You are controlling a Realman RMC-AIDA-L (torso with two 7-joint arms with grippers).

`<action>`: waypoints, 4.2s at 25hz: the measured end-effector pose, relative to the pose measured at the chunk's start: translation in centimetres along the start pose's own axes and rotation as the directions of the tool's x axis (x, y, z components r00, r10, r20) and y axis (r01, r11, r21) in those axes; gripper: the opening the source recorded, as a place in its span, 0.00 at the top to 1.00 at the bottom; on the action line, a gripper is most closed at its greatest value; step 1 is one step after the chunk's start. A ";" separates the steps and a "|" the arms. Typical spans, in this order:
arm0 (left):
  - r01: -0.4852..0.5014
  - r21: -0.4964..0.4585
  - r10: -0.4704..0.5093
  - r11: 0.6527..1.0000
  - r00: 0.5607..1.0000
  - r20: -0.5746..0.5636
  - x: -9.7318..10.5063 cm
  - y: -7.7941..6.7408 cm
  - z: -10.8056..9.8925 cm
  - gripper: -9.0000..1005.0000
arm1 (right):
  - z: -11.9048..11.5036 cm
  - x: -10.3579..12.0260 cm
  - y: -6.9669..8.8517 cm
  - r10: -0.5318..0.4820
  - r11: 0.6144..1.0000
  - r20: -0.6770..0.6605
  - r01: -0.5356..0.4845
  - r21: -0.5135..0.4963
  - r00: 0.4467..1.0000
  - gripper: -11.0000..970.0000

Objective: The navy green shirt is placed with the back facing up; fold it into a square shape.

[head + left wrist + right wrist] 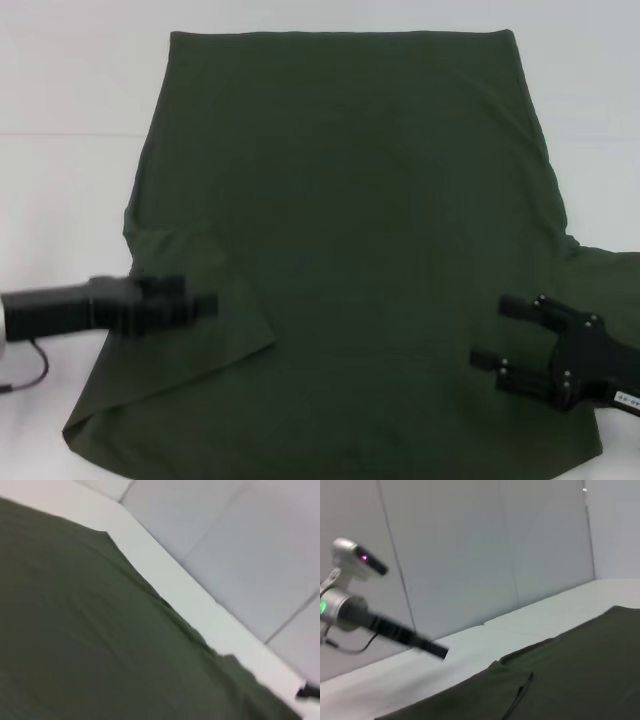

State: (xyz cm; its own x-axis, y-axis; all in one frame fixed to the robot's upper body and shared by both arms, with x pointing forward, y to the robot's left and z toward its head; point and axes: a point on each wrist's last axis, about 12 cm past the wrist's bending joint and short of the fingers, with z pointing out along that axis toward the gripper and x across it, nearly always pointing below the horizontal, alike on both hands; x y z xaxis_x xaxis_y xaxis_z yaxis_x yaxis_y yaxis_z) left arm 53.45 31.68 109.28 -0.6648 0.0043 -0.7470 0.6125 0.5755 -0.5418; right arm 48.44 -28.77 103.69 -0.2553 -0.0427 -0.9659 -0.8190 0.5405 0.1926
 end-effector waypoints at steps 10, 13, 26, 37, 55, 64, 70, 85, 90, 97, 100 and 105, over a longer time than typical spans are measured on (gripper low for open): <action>-0.465 -0.041 0.464 0.884 0.885 -0.042 3.7 -0.8 -0.8 0.10 | -3.2 -2.0 -1.7 0.237 0.971 0.046 -0.238 0.020 0.971 0.09; -0.481 -0.039 0.480 0.876 0.876 -0.038 3.7 -1.1 -1.1 0.10 | -5.5 -3.8 -3.1 0.384 0.921 0.043 -0.386 0.049 0.922 0.09; -0.482 0.031 0.482 0.876 0.876 -0.004 3.0 -2.0 -1.1 0.10 | -13.0 -9.9 -7.2 0.869 0.466 -0.082 -0.753 0.465 0.487 0.09; -0.470 0.052 0.471 0.881 0.882 -0.009 3.0 -2.1 -0.8 0.10 | -11.2 -11.6 -9.1 0.897 0.410 -0.189 -0.591 0.695 0.400 0.09; -0.468 0.060 0.469 0.881 0.883 -0.005 2.8 -2.1 -0.4 0.10 | -8.2 -8.8 -9.8 0.912 0.388 -0.212 -0.574 0.721 0.351 0.09; -0.470 0.057 0.471 0.881 0.882 -0.005 2.7 -2.1 -0.3 0.10 | -6.9 -7.9 -9.8 0.911 0.397 -0.232 -0.579 0.712 0.341 0.09; -0.470 0.053 0.471 0.881 0.882 -0.005 2.7 -2.0 -0.2 0.10 | -6.5 -7.9 -9.9 0.907 0.408 -0.242 -0.573 0.711 0.345 0.09; -0.466 0.046 0.467 0.883 0.884 -0.006 2.7 -1.9 0.0 0.10 | -5.6 -8.1 -10.2 0.901 0.418 -0.240 -0.572 0.705 0.362 0.10; -0.467 0.044 0.468 0.883 0.884 -0.006 2.7 -1.9 0.0 0.10 | -5.4 -8.3 -10.3 0.899 0.421 -0.233 -0.581 0.696 0.372 0.11; -0.466 0.045 0.467 0.884 0.884 -0.006 2.7 -1.9 0.1 0.10 | -5.3 -8.4 -10.4 0.896 0.424 -0.230 -0.580 0.695 0.380 0.13; -0.466 0.045 0.467 0.884 0.884 -0.006 2.7 -1.9 0.1 0.10 | -5.2 -8.4 -10.5 0.890 0.435 -0.241 -0.563 0.703 0.387 0.13; -0.468 0.046 0.469 0.883 0.883 -0.005 2.6 -1.9 0.1 0.10 | -4.9 -8.3 -10.5 0.882 0.451 -0.266 -0.534 0.715 0.388 0.35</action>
State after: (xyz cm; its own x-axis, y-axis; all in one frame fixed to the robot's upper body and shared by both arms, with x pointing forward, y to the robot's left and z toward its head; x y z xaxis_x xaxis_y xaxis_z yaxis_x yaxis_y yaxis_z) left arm 50.63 30.50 108.32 -0.3023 0.2777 -0.9119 0.8712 0.4687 -0.1461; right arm 56.68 -38.20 110.53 -0.9584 0.2367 -0.1594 0.1344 0.8672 0.4795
